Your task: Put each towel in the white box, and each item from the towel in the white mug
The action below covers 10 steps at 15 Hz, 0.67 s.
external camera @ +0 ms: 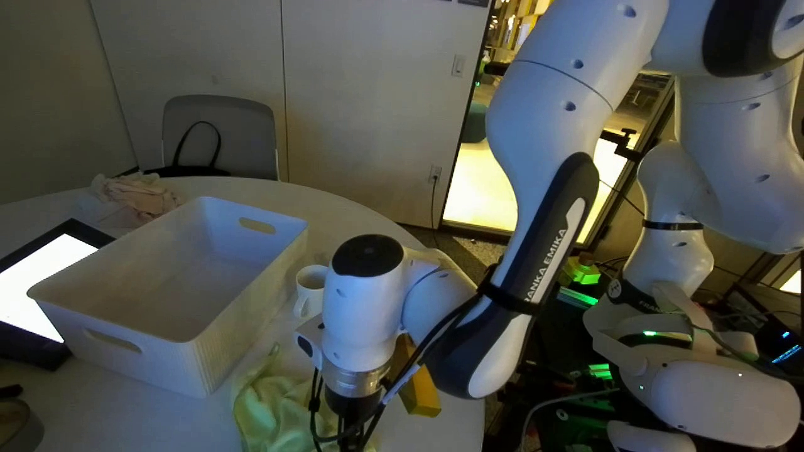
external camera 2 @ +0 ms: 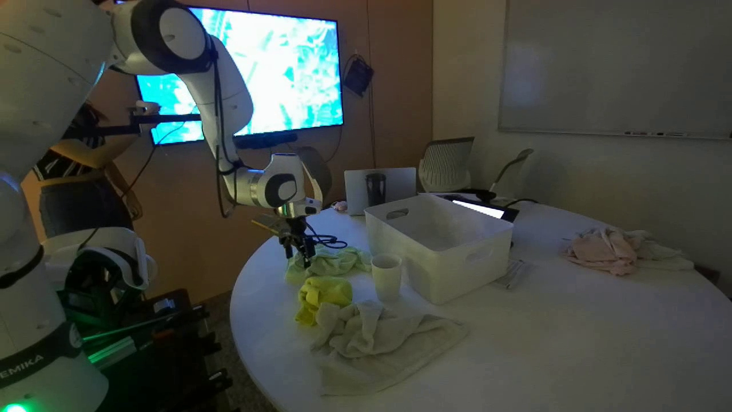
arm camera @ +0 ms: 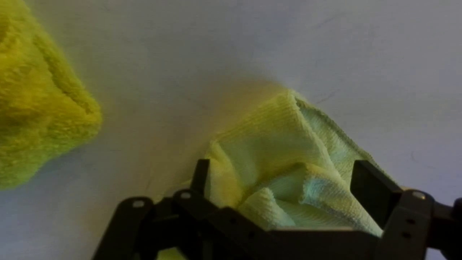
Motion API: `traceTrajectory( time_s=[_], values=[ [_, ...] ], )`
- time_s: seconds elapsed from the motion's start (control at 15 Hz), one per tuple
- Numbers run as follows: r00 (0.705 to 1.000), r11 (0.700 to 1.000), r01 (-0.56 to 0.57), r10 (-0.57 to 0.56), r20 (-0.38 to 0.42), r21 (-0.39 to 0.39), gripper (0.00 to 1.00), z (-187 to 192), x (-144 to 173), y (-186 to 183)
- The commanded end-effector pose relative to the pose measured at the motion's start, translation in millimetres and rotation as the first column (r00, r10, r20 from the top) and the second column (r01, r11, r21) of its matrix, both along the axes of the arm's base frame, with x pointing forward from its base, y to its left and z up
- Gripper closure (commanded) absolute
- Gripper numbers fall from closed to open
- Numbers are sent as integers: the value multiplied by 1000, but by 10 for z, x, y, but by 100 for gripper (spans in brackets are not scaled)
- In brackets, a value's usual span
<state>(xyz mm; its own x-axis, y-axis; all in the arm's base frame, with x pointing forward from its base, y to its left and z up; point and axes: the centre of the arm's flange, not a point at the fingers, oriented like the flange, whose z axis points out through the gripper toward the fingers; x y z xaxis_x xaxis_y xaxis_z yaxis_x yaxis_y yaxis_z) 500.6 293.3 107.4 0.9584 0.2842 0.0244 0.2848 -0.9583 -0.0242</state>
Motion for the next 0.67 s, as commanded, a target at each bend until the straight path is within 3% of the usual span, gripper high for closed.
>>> traceTrajectory(
  time_s=[0.0, 0.6],
  values=[
    [999, 1000, 22, -22, 26, 6, 0, -174, 116, 263],
    [998, 1000, 14, -13, 61, -4, 0, -403, 214, 326]
  ],
)
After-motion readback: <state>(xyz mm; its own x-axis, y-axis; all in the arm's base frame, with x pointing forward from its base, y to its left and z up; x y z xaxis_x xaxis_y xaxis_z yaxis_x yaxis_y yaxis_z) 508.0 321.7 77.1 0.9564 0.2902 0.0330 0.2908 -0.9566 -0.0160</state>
